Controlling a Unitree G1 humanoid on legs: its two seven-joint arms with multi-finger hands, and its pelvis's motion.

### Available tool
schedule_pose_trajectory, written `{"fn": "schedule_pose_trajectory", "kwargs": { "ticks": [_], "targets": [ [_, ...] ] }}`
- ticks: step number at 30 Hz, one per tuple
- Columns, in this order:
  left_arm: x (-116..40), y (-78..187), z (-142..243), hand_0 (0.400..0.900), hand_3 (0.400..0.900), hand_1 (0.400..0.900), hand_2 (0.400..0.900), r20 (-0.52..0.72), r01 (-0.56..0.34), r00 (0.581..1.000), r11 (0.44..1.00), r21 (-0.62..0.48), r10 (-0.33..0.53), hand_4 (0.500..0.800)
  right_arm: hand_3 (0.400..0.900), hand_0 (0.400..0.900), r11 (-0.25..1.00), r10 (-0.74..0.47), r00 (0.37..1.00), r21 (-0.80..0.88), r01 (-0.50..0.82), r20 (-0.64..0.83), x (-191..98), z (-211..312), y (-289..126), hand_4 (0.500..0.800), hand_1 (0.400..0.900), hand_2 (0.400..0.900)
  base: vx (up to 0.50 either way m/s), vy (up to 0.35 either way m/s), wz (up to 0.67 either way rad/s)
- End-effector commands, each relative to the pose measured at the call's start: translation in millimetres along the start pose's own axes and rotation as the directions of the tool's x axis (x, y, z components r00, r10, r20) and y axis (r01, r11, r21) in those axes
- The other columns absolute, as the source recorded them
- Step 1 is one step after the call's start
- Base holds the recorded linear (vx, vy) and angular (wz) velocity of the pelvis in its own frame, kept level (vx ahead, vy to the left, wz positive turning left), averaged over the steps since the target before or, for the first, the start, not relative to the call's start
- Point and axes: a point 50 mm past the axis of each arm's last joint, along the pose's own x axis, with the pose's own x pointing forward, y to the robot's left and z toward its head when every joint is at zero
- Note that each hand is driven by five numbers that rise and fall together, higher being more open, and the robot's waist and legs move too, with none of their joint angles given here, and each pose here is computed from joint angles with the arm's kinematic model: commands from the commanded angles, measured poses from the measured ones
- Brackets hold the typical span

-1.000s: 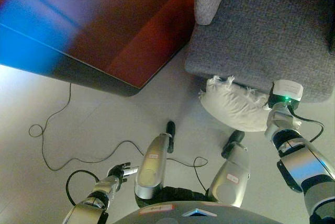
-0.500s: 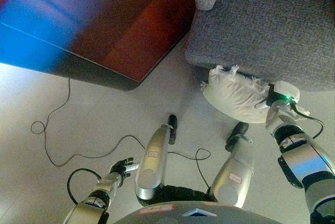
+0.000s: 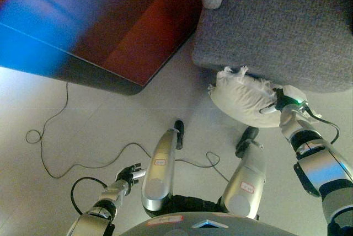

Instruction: Pick up the pillow and put it on the sofa.

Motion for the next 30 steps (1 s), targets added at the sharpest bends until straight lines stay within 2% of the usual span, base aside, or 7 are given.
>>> {"fn": "schedule_pose_trajectory", "kwargs": {
  "ticks": [1,2,4,13,20,25,30],
  "targets": [
    [-14.0,49,-38,0.9,0.9,0.9,0.9,-0.113,-0.152,0.982,0.988,0.008,0.152,0.8,0.9,0.9,0.973,-0.229,0.973,-0.021,0.229,-0.024,6,0,-62,0.8,0.9,0.9,-0.085,0.008,0.03],
    [-14.8,49,-42,0.9,0.9,0.9,0.9,-0.117,-0.15,0.982,0.989,0.002,0.15,0.8,0.9,0.9,0.956,-0.293,0.956,-0.042,0.291,-0.038,6,1,-74,0.8,0.9,0.9,-0.069,0.022,0.01],
    [-15.4,47,-46,0.9,0.9,0.9,0.9,-0.117,-0.151,0.982,0.989,-0.01,0.148,0.8,0.9,0.9,0.94,-0.332,0.943,-0.09,0.329,-0.028,6,7,-87,0.8,0.9,0.9,-0.072,0.041,0.01],
    [-14.0,48,-30,0.9,0.9,0.9,0.9,-0.043,-0.163,0.986,0.972,-0.167,0.158,0.8,0.9,0.9,0.924,-0.326,0.945,-0.208,0.322,0.016,4,34,-121,0.8,0.9,0.9,-0.055,0.027,0.03],
    [-18.1,53,-22,0.9,0.9,0.9,0.9,0.072,-0.131,0.985,0.946,-0.298,0.159,0.8,0.9,0.9,0.937,-0.291,0.953,-0.175,0.301,0.08,0,57,-142,0.8,0.9,0.9,-0.074,0.03,0.01],
    [-19.9,54,-17,0.9,0.9,0.9,0.9,0.12,-0.11,0.981,0.942,-0.317,0.154,0.8,0.9,0.9,0.963,-0.243,0.959,-0.083,0.256,0.146,-3,70,-148,0.8,0.9,0.9,-0.066,0.004,0.0],
    [-23.0,56,-21,0.9,0.9,0.9,0.9,0.142,-0.103,0.977,0.933,-0.345,0.16,0.8,0.9,0.9,0.966,-0.231,0.956,-0.071,0.247,0.181,-5,74,-155,0.8,0.9,0.9,-0.018,-0.006,-0.01]
  ]
}}
